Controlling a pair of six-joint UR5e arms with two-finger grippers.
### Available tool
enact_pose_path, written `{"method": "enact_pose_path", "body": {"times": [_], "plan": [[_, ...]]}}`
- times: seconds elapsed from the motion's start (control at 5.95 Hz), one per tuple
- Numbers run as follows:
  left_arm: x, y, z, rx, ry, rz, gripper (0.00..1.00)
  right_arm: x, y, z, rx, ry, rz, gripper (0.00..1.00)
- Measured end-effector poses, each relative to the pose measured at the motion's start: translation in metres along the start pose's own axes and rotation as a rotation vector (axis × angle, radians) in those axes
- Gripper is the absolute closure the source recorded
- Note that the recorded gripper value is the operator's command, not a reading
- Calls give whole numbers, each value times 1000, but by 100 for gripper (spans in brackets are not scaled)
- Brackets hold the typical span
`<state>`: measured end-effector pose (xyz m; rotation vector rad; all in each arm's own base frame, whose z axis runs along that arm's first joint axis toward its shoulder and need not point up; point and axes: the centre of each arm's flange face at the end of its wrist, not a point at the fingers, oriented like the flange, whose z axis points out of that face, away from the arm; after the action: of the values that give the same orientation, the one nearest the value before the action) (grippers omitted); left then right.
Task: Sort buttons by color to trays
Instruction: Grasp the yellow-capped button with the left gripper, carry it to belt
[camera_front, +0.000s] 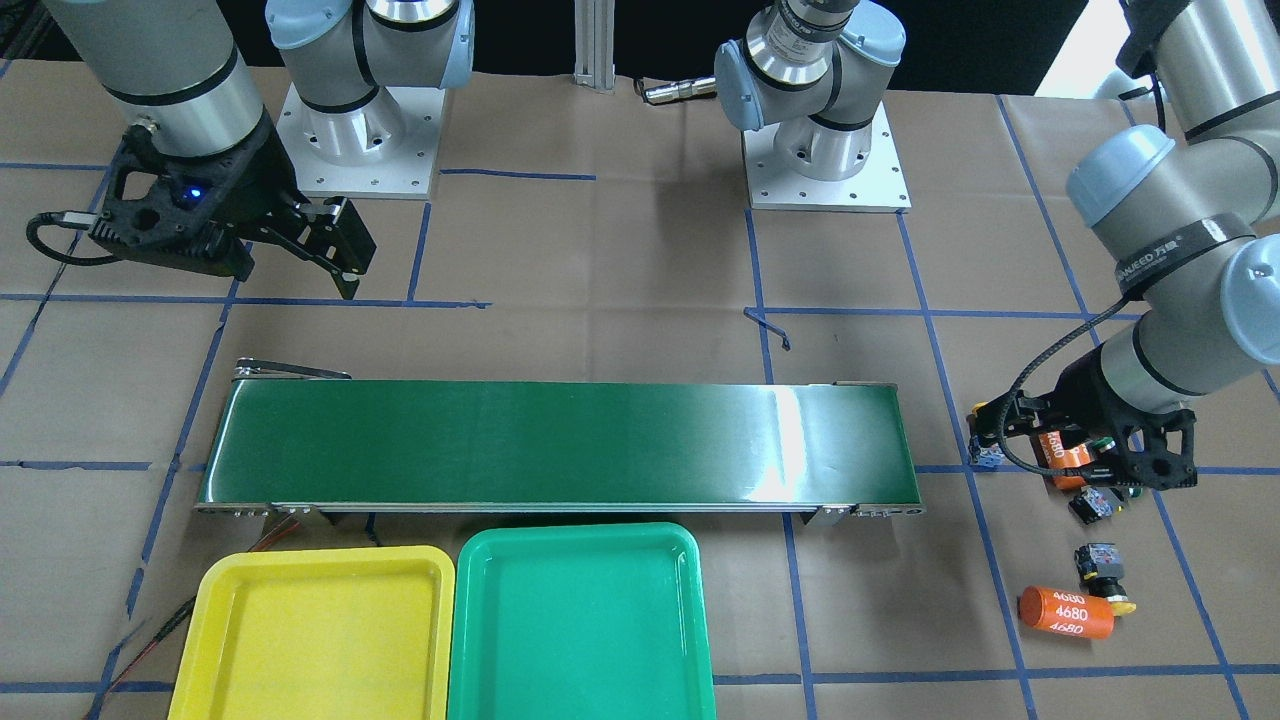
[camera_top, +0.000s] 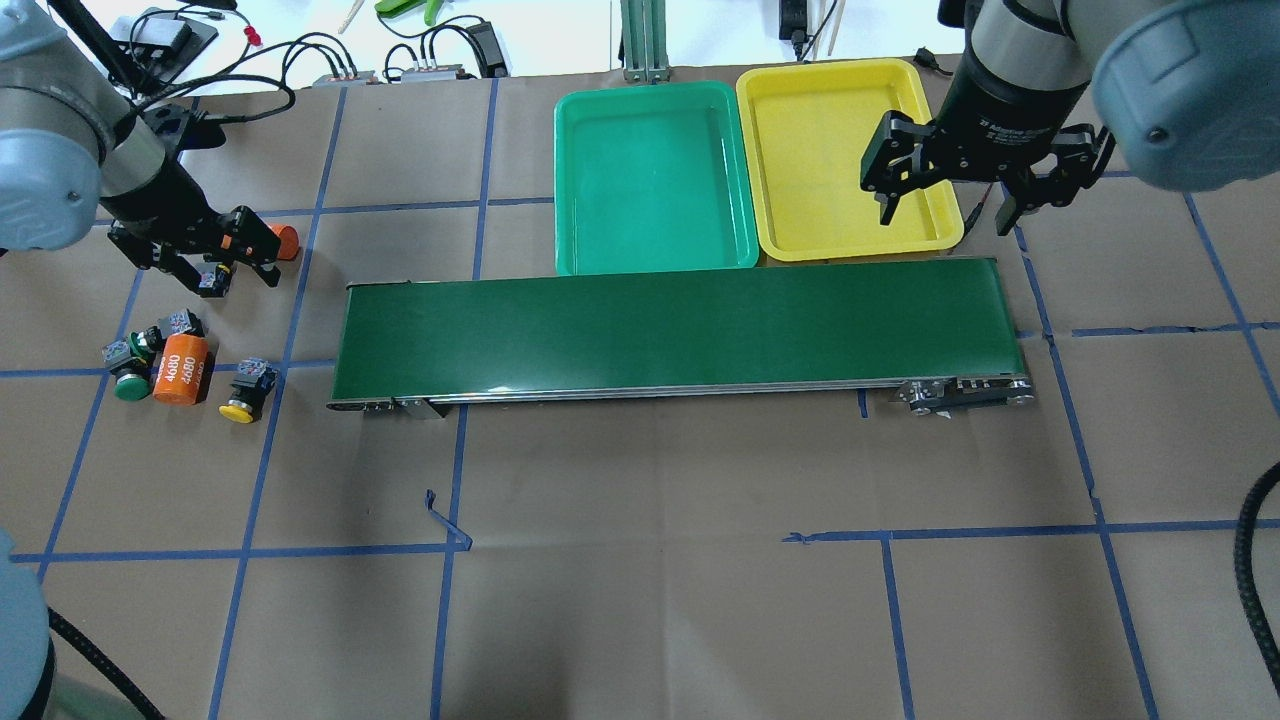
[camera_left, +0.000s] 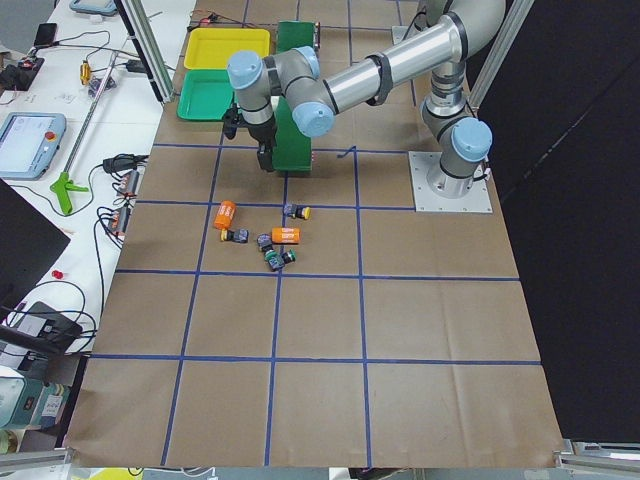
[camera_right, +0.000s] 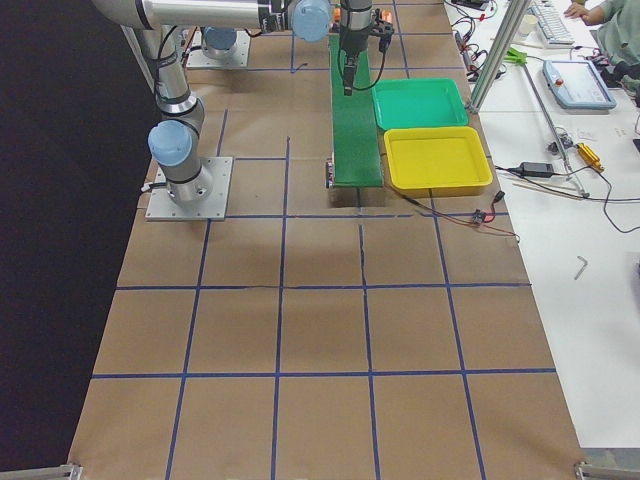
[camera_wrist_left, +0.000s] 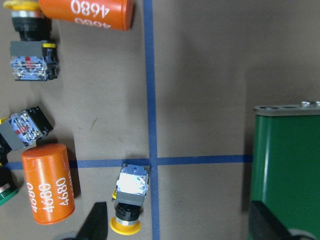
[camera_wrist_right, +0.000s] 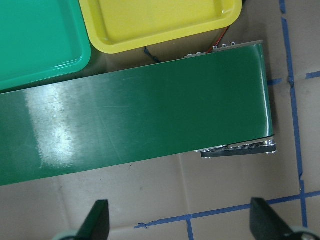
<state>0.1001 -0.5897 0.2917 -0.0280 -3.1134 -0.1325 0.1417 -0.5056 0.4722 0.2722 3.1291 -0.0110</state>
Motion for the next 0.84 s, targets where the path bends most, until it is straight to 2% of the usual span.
{"method": "enact_pose_path", "body": {"times": [0.34, 0.5, 0.67, 0.84], "plan": [[-20, 15, 69, -6, 6, 63, 3, -5, 5, 0, -13, -9, -10, 0], [-21, 24, 102, 0, 4, 92, 7, -5, 7, 1, -18, -11, -22, 0], [-23, 35, 124, -2, 4, 110, 21, -4, 8, 2, -21, -6, -41, 0], [-26, 43, 133, -11, 0, 116, 52, -3, 8, 2, -19, -1, -55, 0]]}}
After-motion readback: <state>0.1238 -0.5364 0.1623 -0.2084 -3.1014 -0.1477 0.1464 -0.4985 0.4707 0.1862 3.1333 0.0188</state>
